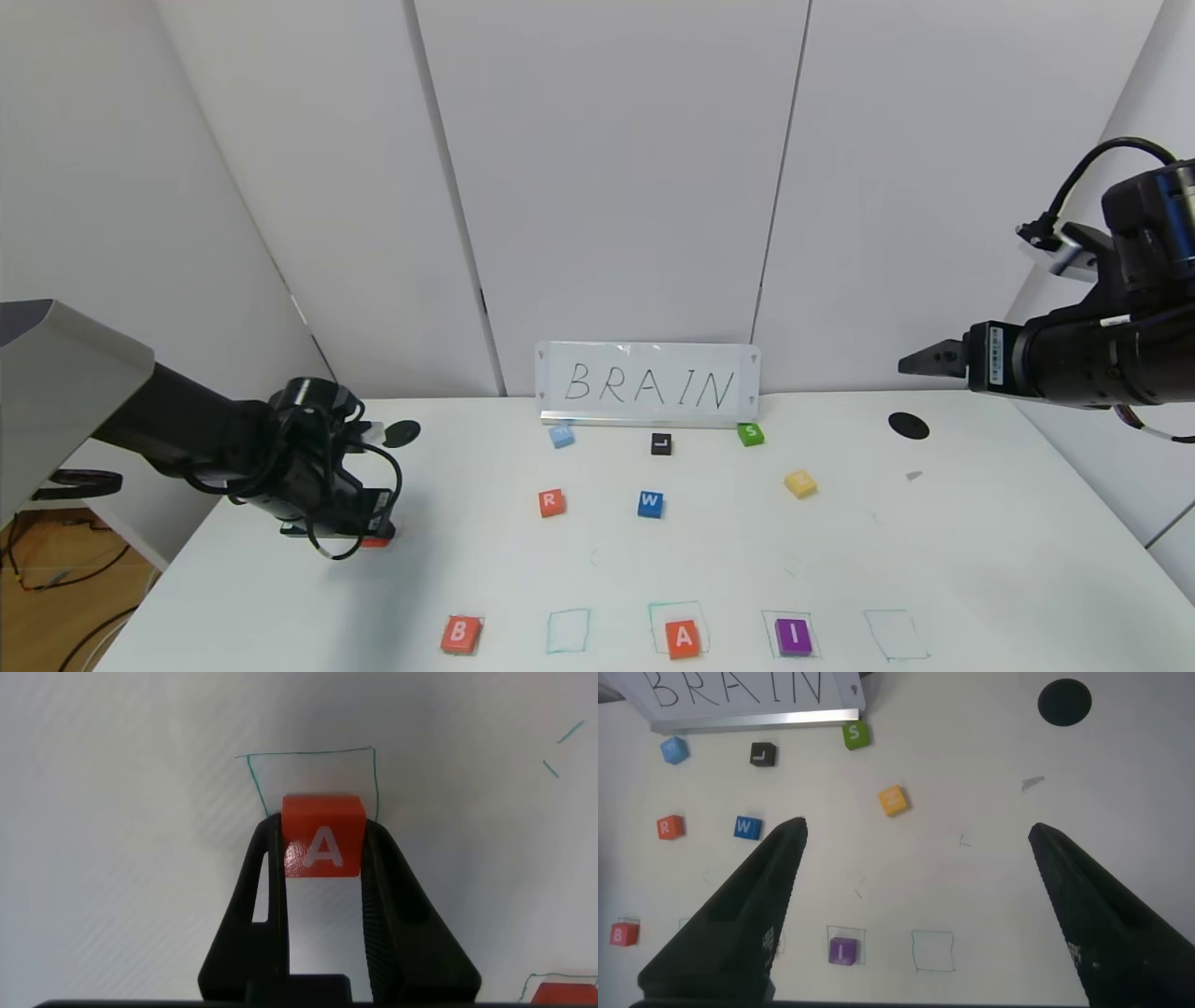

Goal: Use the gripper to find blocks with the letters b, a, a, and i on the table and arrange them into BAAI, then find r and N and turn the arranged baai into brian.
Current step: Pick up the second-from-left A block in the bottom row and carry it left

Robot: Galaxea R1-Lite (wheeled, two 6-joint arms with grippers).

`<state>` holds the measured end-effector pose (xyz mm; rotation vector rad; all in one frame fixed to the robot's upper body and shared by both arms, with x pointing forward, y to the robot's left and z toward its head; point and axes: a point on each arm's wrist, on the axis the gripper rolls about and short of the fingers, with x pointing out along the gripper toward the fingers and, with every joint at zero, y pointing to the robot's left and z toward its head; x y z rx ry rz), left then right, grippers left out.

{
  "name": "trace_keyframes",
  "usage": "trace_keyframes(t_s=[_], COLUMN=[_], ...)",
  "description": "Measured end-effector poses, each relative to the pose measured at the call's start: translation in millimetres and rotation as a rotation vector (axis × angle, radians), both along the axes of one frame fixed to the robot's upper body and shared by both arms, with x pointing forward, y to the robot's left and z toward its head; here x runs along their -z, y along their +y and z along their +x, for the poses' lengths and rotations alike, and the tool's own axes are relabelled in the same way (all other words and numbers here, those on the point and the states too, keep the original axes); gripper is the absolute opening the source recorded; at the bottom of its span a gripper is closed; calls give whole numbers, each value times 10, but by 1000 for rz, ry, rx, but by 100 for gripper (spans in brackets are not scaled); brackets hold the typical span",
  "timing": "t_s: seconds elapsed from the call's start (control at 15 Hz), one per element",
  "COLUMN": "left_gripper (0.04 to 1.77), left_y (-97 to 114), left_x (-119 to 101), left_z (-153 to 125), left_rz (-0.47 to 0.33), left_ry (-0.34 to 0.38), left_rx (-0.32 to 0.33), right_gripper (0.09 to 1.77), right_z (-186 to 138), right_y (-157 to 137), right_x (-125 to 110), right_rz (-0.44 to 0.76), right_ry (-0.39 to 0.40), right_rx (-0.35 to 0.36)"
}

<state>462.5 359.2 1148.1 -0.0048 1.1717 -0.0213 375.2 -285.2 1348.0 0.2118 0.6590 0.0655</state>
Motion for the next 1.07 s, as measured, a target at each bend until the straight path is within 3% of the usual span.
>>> trace_keyframes(t_s=[0.67,1.07], left_gripper=[50,113], left_y=[0,-4], left_x=[36,38], left_z=[25,31], left_rz=[-3,-4], left_ry=[9,6], left_rx=[-1,-3], right_gripper=[171,171], right_z=[7,9], right_y=[1,-2], right_x=[9,10], right_rz=[-1,-1], right_ry=[3,3], right_rx=[0,2])
